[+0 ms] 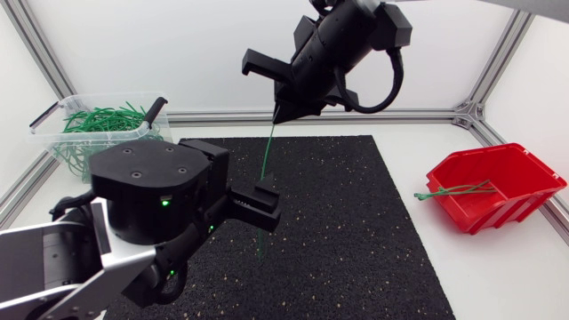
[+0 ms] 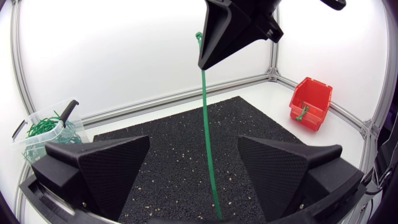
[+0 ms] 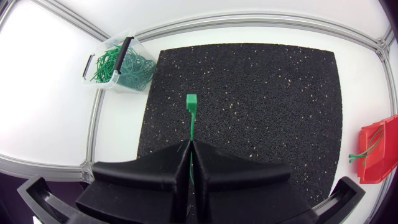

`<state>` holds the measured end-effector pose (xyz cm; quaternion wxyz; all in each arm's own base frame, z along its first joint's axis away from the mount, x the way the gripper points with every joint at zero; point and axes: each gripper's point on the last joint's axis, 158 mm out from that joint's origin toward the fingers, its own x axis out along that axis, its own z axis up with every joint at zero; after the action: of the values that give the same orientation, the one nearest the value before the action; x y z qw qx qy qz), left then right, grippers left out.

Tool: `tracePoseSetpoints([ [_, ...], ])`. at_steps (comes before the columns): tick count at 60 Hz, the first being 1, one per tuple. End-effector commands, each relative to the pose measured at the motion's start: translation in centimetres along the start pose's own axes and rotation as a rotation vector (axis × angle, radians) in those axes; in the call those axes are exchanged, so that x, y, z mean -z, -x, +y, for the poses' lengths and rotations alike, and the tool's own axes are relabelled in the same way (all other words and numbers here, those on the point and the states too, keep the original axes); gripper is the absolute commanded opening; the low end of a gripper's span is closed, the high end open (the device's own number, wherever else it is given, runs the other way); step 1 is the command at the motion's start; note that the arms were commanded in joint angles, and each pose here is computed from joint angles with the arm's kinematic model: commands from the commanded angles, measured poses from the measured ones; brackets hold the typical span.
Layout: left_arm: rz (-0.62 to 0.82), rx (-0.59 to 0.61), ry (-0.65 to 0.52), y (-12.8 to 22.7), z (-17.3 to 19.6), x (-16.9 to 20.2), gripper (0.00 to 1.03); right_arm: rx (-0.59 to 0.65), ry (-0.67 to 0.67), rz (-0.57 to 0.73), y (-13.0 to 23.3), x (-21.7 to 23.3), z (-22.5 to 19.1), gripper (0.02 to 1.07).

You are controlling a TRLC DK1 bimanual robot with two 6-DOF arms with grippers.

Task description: Take a green cable tie from the red box, thread the tail through the head to close it, then place it in the transparent bin on the left.

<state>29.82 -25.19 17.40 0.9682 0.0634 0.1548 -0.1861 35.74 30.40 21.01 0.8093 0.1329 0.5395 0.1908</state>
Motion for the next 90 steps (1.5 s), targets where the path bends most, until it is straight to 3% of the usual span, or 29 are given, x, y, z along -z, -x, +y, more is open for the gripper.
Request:
tracePoseSetpoints([
  [1,-0.045,-0.014,-0.026,-0.4,-0.3,-1.5,0.99,0.013,-0.027,0.013,-0.3,0.4,0.7,0.08],
  [19,-0.099,-0.093,-0.072,-2.7,0.8,-1.6,0.98,0.051,-0.012,0.019,-0.5,2.2,1.9,0.08],
  [41,-0.114,-0.165,-0.110,-3.1,2.1,-0.7,0.89,0.115,-0.008,-0.028,-0.5,2.5,2.0,0.08],
  [49,-0.128,-0.171,-0.119,-3.0,2.3,-0.6,0.80,0.130,0.001,-0.036,-0.9,2.9,2.2,0.08],
  [61,-0.156,-0.179,-0.129,-2.5,2.3,-0.8,0.53,0.153,0.007,-0.066,-0.7,2.9,2.4,0.08],
  [75,-0.190,-0.169,-0.142,-1.8,2.1,-0.9,0.06,0.166,0.014,-0.074,-0.8,3.1,2.3,0.08],
  [80,-0.191,-0.166,-0.154,-1.6,2.0,-0.8,0.04,0.160,0.021,-0.078,-0.8,3.1,2.3,0.08],
  [90,-0.204,-0.164,-0.144,-1.1,2.3,-1.1,0.04,0.143,0.059,-0.086,-0.2,3.3,2.6,0.29],
])
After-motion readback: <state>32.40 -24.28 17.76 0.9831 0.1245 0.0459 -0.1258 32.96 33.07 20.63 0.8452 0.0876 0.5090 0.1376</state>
